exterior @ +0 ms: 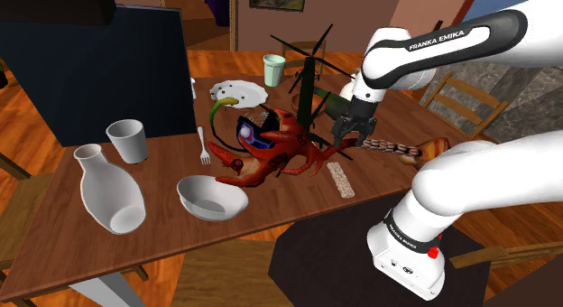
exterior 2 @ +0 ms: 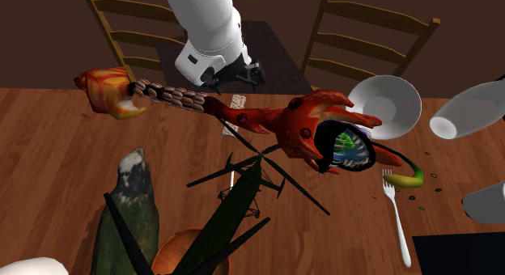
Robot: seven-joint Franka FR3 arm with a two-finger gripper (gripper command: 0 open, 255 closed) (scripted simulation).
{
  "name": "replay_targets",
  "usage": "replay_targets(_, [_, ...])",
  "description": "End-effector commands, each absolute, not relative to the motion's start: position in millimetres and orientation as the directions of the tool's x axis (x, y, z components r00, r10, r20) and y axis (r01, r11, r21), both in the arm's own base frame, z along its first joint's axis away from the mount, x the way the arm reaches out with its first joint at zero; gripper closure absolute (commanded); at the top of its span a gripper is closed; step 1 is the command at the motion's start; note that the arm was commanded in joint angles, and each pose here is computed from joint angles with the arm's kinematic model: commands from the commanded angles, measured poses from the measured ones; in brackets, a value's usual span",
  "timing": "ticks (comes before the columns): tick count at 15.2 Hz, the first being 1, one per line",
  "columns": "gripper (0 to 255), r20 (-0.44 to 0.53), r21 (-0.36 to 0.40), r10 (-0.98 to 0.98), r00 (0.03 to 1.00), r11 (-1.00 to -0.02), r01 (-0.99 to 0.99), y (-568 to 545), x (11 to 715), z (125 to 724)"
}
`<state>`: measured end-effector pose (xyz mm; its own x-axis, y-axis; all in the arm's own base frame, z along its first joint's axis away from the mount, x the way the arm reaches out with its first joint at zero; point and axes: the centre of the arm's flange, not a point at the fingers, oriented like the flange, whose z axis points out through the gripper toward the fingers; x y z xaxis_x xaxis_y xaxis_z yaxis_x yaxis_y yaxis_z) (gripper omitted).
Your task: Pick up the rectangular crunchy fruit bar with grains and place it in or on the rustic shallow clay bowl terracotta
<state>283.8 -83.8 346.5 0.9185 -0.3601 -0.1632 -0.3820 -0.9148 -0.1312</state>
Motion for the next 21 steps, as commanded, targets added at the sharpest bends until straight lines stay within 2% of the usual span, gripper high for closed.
replay_targets(1, [0,-0.172,-0.131,-0.411,0.895,-0.891,-0.434,-91,281,320])
replay_targets(7, [0,-0.204,-0.126,-0.546,0.813,-0.809,-0.575,-112,265,244])
replay_targets(15, [0,-0.204,-0.126,-0.546,0.813,-0.809,-0.575,-103,261,206])
replay_targets(21, [0,-0.204,-0.126,-0.546,0.813,-0.809,-0.575,-103,261,206])
